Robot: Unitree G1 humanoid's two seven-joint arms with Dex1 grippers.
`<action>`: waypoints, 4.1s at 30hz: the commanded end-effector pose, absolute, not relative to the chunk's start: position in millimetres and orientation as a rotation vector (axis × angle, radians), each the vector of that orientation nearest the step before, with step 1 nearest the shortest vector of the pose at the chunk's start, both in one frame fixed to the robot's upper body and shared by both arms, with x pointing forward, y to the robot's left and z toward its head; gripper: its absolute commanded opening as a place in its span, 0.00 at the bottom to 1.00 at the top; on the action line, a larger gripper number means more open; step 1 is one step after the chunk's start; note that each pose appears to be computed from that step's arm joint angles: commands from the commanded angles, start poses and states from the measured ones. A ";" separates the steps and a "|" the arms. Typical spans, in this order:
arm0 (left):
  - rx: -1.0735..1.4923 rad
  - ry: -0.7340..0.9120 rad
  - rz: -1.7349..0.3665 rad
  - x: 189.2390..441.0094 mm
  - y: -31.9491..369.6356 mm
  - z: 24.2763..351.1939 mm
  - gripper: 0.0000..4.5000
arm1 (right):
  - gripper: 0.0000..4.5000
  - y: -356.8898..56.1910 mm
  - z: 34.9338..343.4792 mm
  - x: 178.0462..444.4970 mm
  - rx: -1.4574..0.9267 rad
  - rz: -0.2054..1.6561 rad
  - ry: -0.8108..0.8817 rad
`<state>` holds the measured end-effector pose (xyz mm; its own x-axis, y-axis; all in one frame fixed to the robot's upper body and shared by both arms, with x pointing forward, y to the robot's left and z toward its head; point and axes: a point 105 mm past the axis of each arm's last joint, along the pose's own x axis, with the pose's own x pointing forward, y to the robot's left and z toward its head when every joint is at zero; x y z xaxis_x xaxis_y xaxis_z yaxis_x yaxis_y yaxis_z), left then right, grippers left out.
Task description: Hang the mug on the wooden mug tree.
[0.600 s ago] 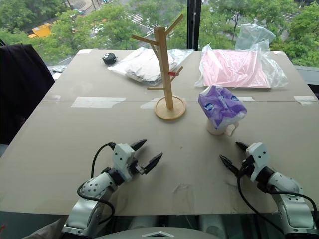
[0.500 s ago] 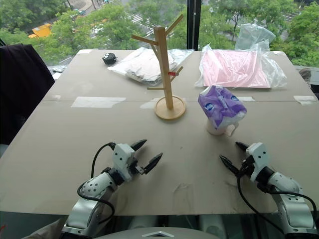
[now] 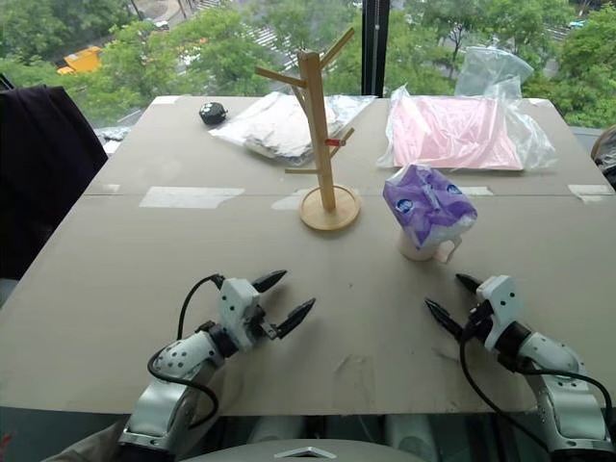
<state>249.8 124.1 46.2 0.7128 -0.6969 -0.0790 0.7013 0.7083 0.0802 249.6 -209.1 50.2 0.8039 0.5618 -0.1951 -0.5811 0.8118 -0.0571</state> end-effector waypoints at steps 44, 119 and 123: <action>0.282 -0.130 -1.323 246.2 75.9 215.7 1.00 | 0.65 -168.3 177.5 289.4 -0.427 0.651 0.051; 0.487 0.016 -1.149 282.7 44.2 156.5 1.00 | 0.98 -213.5 103.8 282.2 0.028 0.265 0.159; 0.484 0.012 -1.149 283.6 44.1 157.2 1.00 | 0.98 -211.8 101.3 287.8 0.027 0.264 0.150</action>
<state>286.6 47.1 147.5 0.4265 -0.8583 -0.2855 0.8836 0.3278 0.3345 284.6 -213.0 89.9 0.9455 0.2605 -0.1952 -0.2509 0.9653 0.0729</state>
